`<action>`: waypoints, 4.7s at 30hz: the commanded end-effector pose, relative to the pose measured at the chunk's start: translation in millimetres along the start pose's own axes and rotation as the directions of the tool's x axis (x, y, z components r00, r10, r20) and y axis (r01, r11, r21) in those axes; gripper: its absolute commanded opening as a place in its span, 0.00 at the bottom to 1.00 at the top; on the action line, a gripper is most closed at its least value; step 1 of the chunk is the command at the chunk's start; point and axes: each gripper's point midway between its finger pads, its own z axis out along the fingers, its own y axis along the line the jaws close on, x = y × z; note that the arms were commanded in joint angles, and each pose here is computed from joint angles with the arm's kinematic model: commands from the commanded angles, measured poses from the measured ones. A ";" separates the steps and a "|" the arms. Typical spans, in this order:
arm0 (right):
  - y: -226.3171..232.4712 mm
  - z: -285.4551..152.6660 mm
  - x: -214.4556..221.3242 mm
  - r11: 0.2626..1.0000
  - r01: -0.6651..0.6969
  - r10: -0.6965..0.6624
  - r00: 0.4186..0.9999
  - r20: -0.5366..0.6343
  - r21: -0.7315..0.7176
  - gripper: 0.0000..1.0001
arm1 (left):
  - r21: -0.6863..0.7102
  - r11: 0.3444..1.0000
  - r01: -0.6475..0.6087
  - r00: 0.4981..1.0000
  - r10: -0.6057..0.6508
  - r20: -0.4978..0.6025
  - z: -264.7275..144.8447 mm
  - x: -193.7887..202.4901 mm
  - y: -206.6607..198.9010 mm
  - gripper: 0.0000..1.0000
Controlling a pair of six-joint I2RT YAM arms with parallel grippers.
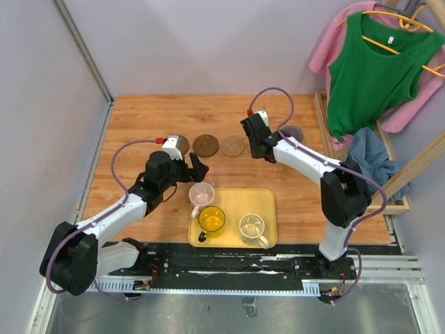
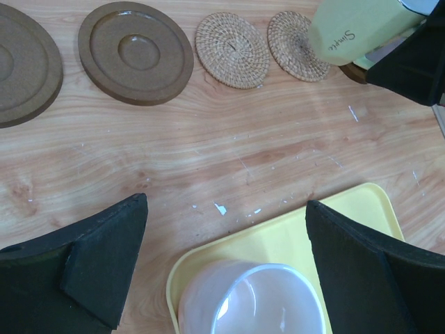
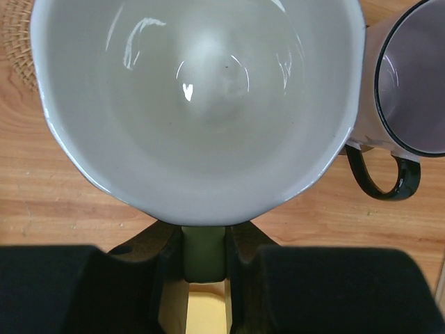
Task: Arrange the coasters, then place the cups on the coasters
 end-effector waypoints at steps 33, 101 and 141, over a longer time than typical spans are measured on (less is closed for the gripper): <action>-16.7 37.1 -38.9 0.992 -0.122 0.125 0.990 0.073 -0.034 0.01 | 0.013 1.000 -0.028 1.000 0.028 0.014 9.4 -10.3 -5.6 1.00; -17.7 57.9 11.8 0.992 -0.123 0.122 0.990 -0.067 -0.010 0.53 | 0.014 1.000 -0.007 1.000 0.007 0.002 10.7 -4.2 -4.7 1.00; -34.3 43.7 6.4 0.991 -0.126 0.127 0.991 -0.031 0.048 0.45 | 0.028 1.000 0.000 1.000 0.000 0.002 10.5 -4.5 -7.6 1.00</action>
